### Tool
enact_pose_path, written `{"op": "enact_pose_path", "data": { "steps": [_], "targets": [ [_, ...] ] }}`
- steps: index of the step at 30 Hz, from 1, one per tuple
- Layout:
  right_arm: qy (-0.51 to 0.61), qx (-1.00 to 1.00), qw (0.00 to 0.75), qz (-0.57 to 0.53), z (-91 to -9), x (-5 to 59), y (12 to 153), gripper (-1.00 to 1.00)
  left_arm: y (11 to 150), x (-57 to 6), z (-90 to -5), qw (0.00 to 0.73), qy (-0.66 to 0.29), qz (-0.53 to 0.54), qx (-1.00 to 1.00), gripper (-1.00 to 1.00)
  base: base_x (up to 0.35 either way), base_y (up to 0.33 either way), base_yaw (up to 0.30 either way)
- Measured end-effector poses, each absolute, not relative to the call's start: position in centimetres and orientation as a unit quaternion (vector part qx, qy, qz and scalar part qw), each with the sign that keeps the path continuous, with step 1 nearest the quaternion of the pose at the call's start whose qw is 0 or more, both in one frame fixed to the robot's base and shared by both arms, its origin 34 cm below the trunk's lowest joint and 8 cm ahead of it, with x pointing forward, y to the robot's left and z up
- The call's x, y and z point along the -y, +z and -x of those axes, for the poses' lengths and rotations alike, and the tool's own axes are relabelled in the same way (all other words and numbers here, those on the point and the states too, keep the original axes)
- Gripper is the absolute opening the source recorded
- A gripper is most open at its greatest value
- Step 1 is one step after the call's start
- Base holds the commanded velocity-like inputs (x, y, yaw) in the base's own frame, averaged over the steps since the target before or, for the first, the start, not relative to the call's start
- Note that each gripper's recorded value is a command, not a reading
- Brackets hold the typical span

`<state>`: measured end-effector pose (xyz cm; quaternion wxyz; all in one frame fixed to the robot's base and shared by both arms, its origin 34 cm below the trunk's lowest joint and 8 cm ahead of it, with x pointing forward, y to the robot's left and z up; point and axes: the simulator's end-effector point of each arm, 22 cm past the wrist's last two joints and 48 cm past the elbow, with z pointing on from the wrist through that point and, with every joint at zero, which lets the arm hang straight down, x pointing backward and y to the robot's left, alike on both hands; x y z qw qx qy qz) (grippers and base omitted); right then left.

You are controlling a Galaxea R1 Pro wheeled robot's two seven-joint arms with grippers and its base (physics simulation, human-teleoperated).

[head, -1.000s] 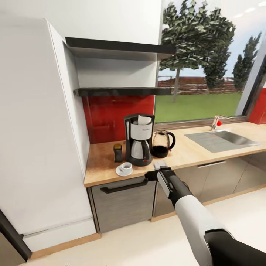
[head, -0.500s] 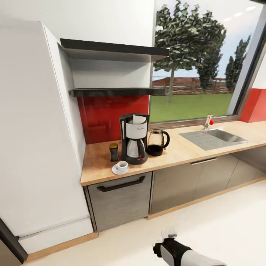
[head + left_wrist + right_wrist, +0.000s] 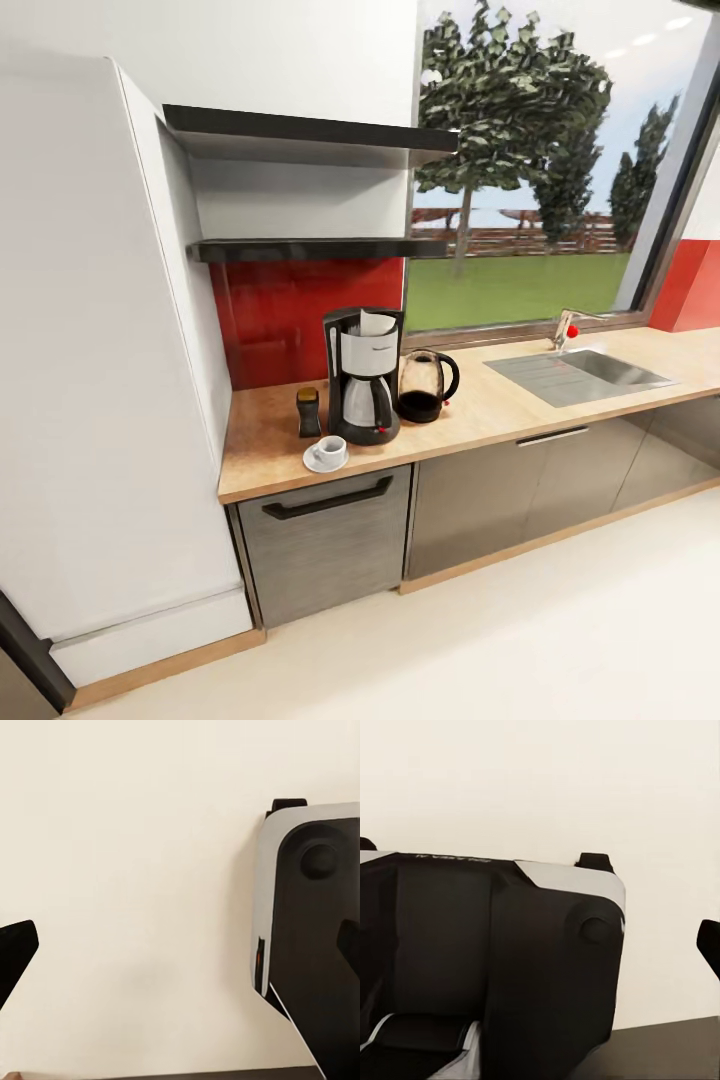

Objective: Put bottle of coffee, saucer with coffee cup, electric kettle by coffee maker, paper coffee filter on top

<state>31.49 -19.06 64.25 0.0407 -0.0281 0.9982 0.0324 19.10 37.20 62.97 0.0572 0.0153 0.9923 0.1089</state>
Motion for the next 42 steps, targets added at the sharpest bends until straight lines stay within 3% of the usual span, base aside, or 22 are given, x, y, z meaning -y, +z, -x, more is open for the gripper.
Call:
{"op": "enact_pose_path", "data": {
  "steps": [10,32,42],
  "targets": [
    [0.039,-0.999,0.012,0.03,-27.3,18.2,63.5,1.0,62.9,-37.7,-16.3,0.034,0.113,-0.018,-0.993,1.0,0.0,0.0,0.0],
    [0.041,-0.999,0.027,0.023,-28.1,18.1,63.5,1.0,62.9,-37.7,-16.3,0.035,0.113,-0.018,-0.993,1.0,0.0,0.0,0.0],
    [0.027,-0.991,0.132,0.02,-32.9,20.4,64.1,1.0,62.9,-37.4,-16.4,0.035,0.112,-0.02,-0.993,1.0,0.0,0.0,0.0]
  ]
}}
